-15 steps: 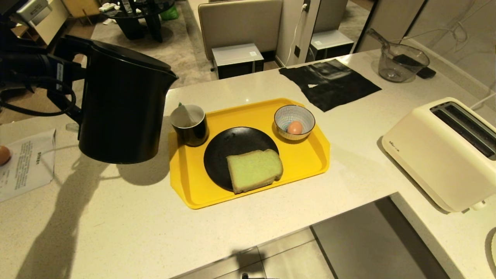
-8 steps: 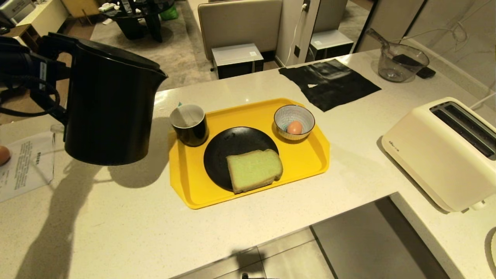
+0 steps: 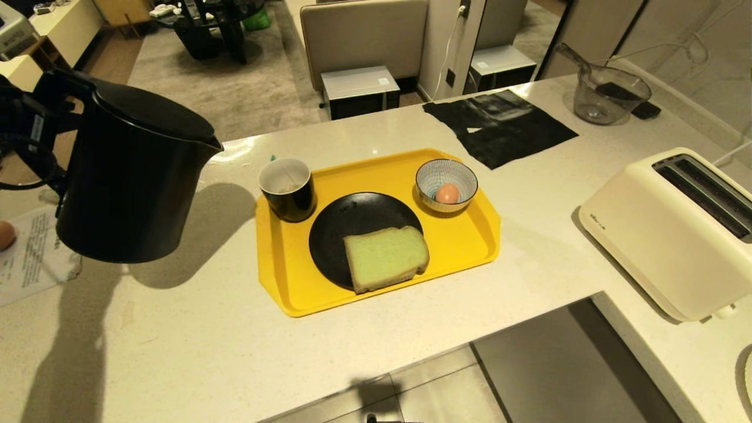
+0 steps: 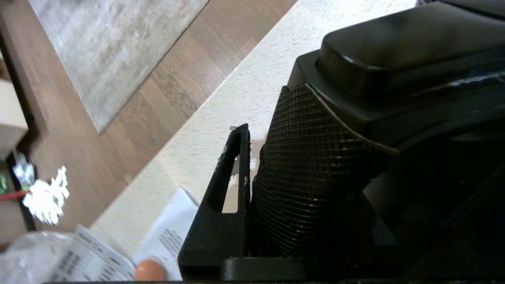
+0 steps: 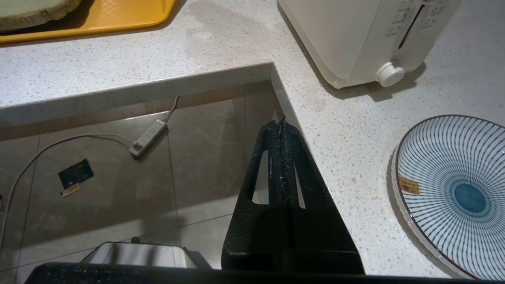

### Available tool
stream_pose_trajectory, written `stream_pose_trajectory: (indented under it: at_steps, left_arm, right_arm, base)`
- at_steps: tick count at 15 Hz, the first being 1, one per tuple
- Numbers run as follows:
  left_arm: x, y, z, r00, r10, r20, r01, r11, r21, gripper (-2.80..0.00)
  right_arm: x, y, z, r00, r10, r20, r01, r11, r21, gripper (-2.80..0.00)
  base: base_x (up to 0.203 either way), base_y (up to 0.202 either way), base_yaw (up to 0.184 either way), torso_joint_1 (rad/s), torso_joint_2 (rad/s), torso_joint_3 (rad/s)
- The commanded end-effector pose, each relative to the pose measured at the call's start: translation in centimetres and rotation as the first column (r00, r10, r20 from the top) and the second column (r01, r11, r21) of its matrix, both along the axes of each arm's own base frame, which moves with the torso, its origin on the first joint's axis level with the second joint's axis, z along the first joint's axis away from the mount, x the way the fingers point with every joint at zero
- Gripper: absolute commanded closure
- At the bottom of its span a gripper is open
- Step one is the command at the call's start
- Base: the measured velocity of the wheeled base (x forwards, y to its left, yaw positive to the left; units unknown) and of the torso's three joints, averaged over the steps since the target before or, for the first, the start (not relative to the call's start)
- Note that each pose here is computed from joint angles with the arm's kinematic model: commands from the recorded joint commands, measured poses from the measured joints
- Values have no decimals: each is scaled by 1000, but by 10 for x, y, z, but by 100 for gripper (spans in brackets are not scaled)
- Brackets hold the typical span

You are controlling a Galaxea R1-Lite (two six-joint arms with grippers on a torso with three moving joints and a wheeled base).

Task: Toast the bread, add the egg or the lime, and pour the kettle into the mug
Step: Pour water into a cup

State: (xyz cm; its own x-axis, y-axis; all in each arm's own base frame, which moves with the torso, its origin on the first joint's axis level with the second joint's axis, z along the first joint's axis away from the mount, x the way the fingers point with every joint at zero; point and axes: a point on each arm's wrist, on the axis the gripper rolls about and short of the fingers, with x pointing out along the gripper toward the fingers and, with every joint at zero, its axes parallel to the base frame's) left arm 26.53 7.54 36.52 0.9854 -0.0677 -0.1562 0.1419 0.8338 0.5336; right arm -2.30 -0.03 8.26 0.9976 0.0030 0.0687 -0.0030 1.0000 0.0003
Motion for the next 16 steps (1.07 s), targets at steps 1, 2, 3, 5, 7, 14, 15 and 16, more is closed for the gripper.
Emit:
stream_pose_trajectory:
  at_steps: [1, 2, 3, 5, 7, 14, 15, 16]
  left_arm:
    - [14, 8, -9, 1000, 1, -30, 0, 1000, 18, 0]
    - [16, 8, -11, 999, -2, -33, 3, 1000, 31, 0]
    - [19, 9, -11, 999, -5, -32, 6, 999, 47, 0]
    - [27, 11, -8, 1000, -9, -15, 10, 998, 69, 0]
    - [34, 9, -1, 1000, -18, 13, 17, 997, 75, 0]
    - [58, -8, 3, 996, -39, 78, 31, 995, 98, 0]
    - [60, -13, 4, 996, -43, 83, 34, 994, 101, 0]
    - [64, -17, 3, 995, -48, 83, 40, 994, 101, 0]
  right_arm:
    - [2, 0, -8, 1000, 0, -27, 0, 1000, 0, 0]
    - [2, 0, -8, 1000, 0, -29, 0, 1000, 0, 0]
    - [2, 0, -8, 1000, 0, -27, 0, 1000, 0, 0]
    - [2, 0, -8, 1000, 0, -27, 0, 1000, 0, 0]
    - [2, 0, -8, 1000, 0, -27, 0, 1000, 0, 0]
    - [2, 0, -8, 1000, 0, -27, 0, 1000, 0, 0]
    - [2, 0, -8, 1000, 0, -27, 0, 1000, 0, 0]
    - [2, 0, -7, 1000, 0, -26, 0, 1000, 0, 0]
  base:
    - [0, 0, 0, 0, 0, 0]
    - [0, 0, 0, 0, 0, 0]
    - [0, 0, 0, 0, 0, 0]
    - [0, 0, 0, 0, 0, 0]
    - [0, 0, 0, 0, 0, 0]
    - [0, 0, 0, 0, 0, 0]
    - [0, 0, 0, 0, 0, 0]
    - [0, 0, 0, 0, 0, 0]
